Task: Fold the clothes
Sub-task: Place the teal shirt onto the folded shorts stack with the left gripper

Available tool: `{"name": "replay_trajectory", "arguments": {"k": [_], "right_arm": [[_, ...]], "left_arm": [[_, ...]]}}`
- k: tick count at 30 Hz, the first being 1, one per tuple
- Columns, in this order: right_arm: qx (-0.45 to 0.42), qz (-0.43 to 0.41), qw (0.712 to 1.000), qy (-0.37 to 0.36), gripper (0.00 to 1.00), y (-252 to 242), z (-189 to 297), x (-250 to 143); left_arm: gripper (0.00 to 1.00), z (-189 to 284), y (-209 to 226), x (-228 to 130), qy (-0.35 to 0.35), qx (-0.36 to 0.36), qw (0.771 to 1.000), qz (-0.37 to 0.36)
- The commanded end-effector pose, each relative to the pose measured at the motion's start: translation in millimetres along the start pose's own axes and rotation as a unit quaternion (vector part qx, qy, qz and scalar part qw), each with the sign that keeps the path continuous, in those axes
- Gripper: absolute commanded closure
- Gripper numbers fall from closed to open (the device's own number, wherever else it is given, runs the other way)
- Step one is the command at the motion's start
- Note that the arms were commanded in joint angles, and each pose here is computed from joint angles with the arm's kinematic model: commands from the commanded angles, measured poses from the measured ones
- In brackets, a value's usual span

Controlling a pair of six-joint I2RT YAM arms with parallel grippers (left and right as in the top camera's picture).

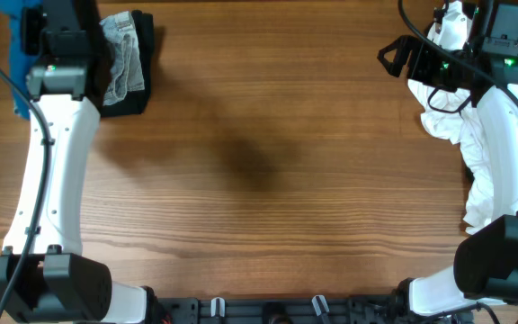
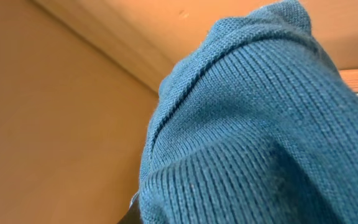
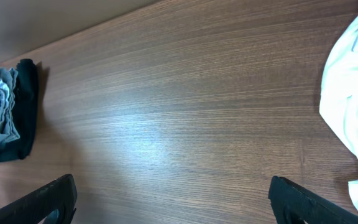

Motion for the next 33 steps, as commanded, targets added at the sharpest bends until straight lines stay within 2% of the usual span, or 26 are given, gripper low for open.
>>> {"name": "replay_trajectory", "arguments": {"k": [1,5,12,20,26,33], "right_arm": [[-0.004,-0.005,1.0,0.009,0.0,-3,-8,-4],[-0.004,-0.005,1.0,0.009,0.0,-3,-8,-4],[-0.004,-0.005,1.0,0.009,0.0,-3,-8,-4],[-0.006,-0.005,1.0,0.008,0.0,-4,-8,-4],[-0.014,-0.005,1.0,0.006,0.0,-6,-9,-3],[-0.017,-0.007,1.0,0.008,0.0,-7,-9,-4]], "left_arm": [[0.96,-7,22,0,-0.005,0.014,1.0,0.009],[0.96,-33,24,3,-0.015,0.027,0.999,0.024],[0.96,-76,2,-3,-0.002,0.032,0.999,-0.04],[0.96,-103,5,-16,0.011,0.05,0.998,-0.025],[0.96,-117,-14,-14,-0.018,-0.001,0.999,-0.03],[0.96,-147,-71,-30,-0.006,-0.063,0.998,-0.017]]}}
Point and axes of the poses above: each gripper's point midway between its finger pads, its own z axis back along the fingers, its own y axis along the line the jaws close on, x = y × z, the point moved 2 cm from there along z, back along the fingers, and after that the axes turned 10 degrees about -z, right-handed, at the moved point
